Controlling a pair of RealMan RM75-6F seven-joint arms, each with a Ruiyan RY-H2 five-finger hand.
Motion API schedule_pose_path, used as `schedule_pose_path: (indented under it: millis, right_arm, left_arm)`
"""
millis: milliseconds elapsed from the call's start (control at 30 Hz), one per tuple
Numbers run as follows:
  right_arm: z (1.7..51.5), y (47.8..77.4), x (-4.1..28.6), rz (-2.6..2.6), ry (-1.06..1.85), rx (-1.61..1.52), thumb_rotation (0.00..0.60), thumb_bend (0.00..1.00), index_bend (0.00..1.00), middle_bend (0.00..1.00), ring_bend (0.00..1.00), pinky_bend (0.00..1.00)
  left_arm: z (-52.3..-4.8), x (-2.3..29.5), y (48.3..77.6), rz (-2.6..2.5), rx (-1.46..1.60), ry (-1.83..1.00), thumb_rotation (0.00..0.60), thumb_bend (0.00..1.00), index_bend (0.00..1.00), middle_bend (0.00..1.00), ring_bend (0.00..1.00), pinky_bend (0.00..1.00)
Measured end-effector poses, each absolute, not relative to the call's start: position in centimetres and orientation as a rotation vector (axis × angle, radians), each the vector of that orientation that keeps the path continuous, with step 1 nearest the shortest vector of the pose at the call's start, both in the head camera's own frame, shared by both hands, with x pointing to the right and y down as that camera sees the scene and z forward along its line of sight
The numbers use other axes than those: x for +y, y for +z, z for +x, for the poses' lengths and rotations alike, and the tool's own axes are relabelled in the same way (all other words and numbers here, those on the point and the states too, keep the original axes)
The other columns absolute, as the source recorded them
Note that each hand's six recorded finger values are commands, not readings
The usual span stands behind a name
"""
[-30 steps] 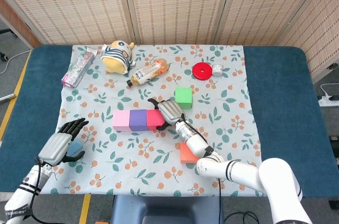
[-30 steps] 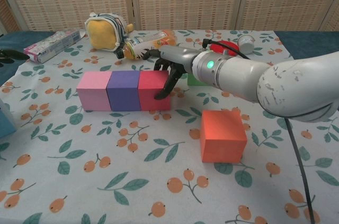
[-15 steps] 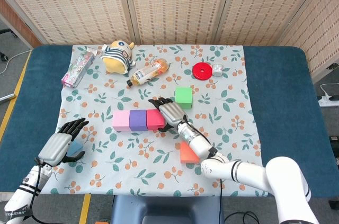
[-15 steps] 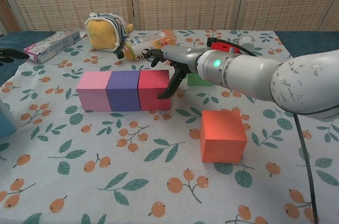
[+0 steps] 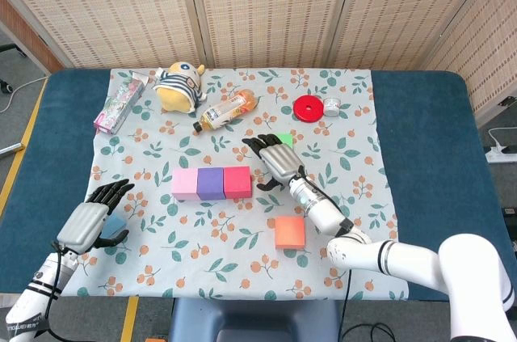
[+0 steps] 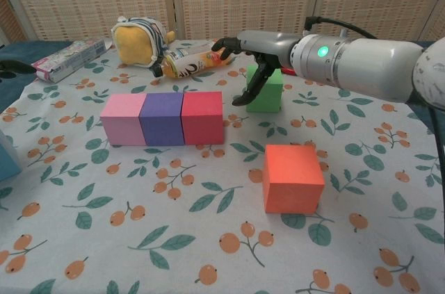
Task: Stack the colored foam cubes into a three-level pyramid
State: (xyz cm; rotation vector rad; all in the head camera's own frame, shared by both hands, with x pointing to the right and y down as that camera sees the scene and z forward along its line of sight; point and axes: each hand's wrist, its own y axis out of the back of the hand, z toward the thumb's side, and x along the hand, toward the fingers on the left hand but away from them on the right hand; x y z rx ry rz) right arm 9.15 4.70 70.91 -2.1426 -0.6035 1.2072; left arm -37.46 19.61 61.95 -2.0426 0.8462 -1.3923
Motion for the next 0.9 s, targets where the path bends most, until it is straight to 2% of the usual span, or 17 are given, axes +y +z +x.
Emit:
schedule_pose_path:
  millis: [433, 900]
  right_arm:
    - [7.1, 74.3, 4.1, -2.103, 1.226, -0.588, 0.6, 0.09, 0.0, 0.07, 0.0, 0.0]
    - [6.3, 74.7, 4.2, -2.107, 1.188, -0.575, 0.6, 0.09, 0.0, 0.07, 0.0, 0.0]
  left_arm:
    - [-37.9, 19.4, 62.2, -2.034, 0.845, -1.427, 0.6, 0.32, 0.0, 0.0, 0.0, 0.08]
    - [-38.2, 19.3, 62.5, -2.033, 0.837, -1.443, 0.6, 0.32, 0.0, 0.0, 0.0, 0.08]
